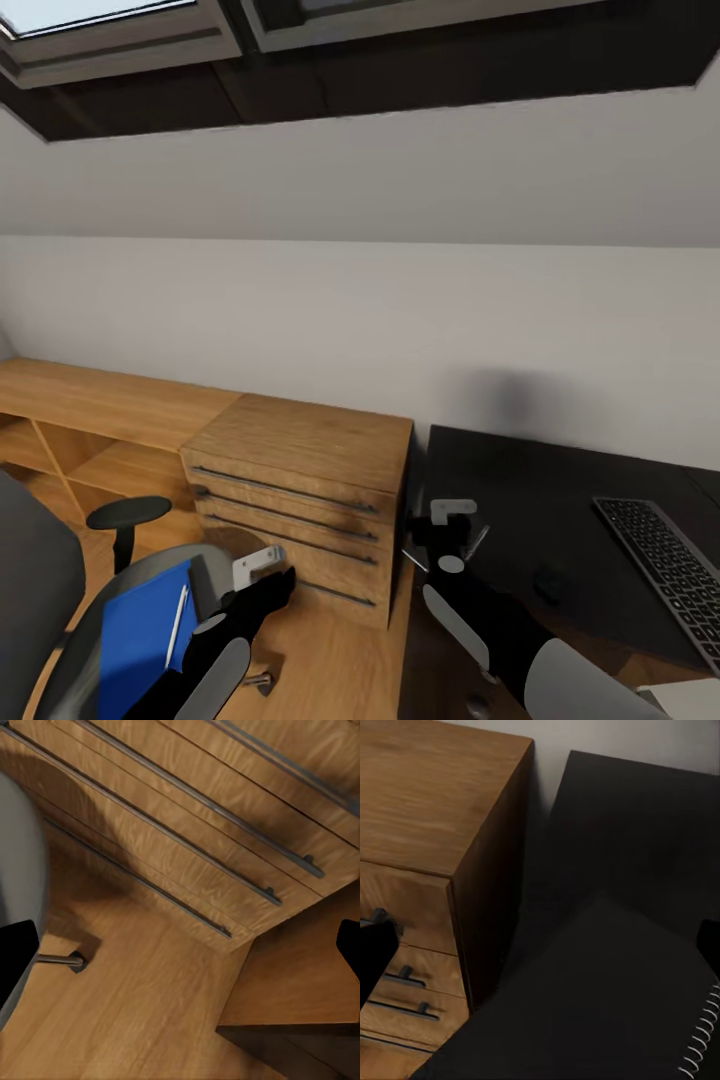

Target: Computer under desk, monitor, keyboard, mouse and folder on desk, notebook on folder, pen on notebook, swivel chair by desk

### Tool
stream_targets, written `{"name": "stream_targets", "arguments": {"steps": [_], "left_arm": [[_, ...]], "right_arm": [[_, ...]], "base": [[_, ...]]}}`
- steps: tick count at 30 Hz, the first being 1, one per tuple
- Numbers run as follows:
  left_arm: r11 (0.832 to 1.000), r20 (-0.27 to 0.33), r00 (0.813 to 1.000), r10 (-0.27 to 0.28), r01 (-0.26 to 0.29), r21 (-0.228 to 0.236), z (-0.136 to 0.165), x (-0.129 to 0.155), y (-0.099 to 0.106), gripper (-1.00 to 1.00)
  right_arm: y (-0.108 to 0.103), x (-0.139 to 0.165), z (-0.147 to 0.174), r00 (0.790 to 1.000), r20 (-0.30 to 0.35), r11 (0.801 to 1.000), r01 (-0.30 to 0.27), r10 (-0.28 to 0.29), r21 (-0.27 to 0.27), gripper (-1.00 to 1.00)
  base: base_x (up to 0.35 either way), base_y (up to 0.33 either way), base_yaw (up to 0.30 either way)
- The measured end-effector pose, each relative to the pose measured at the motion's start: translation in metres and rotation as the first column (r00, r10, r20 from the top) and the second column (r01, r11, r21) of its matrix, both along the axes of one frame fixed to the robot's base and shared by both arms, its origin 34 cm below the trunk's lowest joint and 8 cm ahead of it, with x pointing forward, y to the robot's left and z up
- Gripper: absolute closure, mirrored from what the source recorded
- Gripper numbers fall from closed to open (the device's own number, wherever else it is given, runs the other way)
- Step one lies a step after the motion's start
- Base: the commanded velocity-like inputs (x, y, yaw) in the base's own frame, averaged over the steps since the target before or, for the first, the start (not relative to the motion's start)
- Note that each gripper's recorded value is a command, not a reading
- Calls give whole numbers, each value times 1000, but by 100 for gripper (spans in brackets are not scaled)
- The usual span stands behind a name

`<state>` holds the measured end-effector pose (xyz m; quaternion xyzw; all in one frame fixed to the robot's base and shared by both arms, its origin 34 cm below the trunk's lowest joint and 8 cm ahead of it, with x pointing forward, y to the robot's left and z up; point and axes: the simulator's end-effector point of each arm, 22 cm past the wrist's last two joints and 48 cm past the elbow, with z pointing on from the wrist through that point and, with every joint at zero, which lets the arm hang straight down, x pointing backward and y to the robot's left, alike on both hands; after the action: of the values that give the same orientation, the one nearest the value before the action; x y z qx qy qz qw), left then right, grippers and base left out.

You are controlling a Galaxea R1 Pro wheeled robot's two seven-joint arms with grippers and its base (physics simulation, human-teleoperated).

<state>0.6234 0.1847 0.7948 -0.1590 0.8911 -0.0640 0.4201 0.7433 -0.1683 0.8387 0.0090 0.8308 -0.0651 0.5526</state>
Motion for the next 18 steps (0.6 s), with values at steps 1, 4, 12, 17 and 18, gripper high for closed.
{"name": "stream_targets", "arguments": {"steps": [1,4,12,17,18], "left_arm": [[1000,0,1000,0,0,0,0,0,0,-100],[1000,0,1000,0,0,-1,0,0,0,-100],[1000,0,1000,-1,1,-1,0,0,-1,-100],[1000,0,1000,-2,2,-2,0,0,-2,-100],[1000,0,1000,-2,2,-2,0,0,-2,-100]], "right_arm": [[0,0,0,1000,-1,1000,0,0,0,-100],[-1,0,-1,1000,-3,1000,1,-1,-1,-100],[-8,-3,-12,999,-32,1000,11,-11,-15,-100],[-17,-8,-28,997,-74,999,21,-24,-39,-100],[-17,-8,-29,997,-76,999,22,-25,-40,-100]], "base": [[112,0,0],[73,0,0],[129,0,0],[96,0,0],[40,0,0]]}}
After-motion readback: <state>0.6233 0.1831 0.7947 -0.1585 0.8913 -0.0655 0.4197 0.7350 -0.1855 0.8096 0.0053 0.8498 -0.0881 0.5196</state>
